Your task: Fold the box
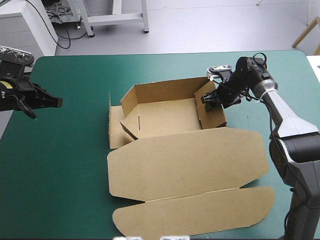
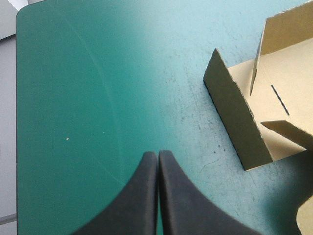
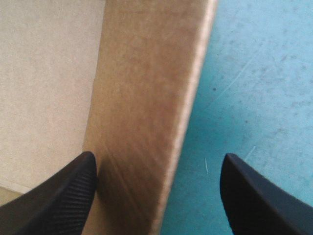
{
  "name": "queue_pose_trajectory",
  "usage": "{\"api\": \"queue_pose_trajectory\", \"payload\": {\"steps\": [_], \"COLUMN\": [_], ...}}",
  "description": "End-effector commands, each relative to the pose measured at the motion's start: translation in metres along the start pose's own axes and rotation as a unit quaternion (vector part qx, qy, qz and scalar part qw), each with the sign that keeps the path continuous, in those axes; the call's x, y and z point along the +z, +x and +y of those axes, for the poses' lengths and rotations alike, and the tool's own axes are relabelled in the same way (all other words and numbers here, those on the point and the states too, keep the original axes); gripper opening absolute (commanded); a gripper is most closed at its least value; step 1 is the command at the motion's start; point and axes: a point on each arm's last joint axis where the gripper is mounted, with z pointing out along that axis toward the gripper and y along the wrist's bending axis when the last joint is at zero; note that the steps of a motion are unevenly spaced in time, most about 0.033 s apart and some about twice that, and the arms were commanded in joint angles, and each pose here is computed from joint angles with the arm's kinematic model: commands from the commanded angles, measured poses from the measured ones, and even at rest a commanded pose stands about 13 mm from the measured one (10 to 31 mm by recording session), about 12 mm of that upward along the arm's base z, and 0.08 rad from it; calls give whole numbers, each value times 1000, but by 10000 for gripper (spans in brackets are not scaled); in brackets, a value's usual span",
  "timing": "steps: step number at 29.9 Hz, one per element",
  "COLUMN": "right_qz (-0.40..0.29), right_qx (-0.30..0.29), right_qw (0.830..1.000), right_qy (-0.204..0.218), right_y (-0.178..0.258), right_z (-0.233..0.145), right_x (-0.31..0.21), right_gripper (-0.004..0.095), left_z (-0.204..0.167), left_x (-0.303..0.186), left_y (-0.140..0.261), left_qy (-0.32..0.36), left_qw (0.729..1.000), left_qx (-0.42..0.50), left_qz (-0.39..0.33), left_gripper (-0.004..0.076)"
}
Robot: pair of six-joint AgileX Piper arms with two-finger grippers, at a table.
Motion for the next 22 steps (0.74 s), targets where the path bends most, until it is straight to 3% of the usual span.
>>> {"api": "queue_pose_trajectory", "payload": {"steps": [1, 4, 11, 22], "right_qz": [-51, -52, -58, -69], "right_qx": [-16, -15, -23, -29], "right_qw": [999, 999, 998, 997], "right_qy": [1, -1, -33, -30], "right_y": [-7, -7, -8, -5], "right_z": [7, 7, 13, 11], "right_x": [-29, -29, -29, -46], "right_gripper": [617, 485, -3, -19], "left_z": [-3, -3, -3, -3], "left_x": [-14, -14, -14, -13], "left_y": [-3, -3, -3, 0], "left_qy": [2, 4, 7, 8], "left_qw": [999, 999, 1000, 1000], "left_qx": [-2, 0, -5, -4], "left_qz": [-34, -34, -30, -12], "left_gripper": [-10, -10, -10, -10]}}
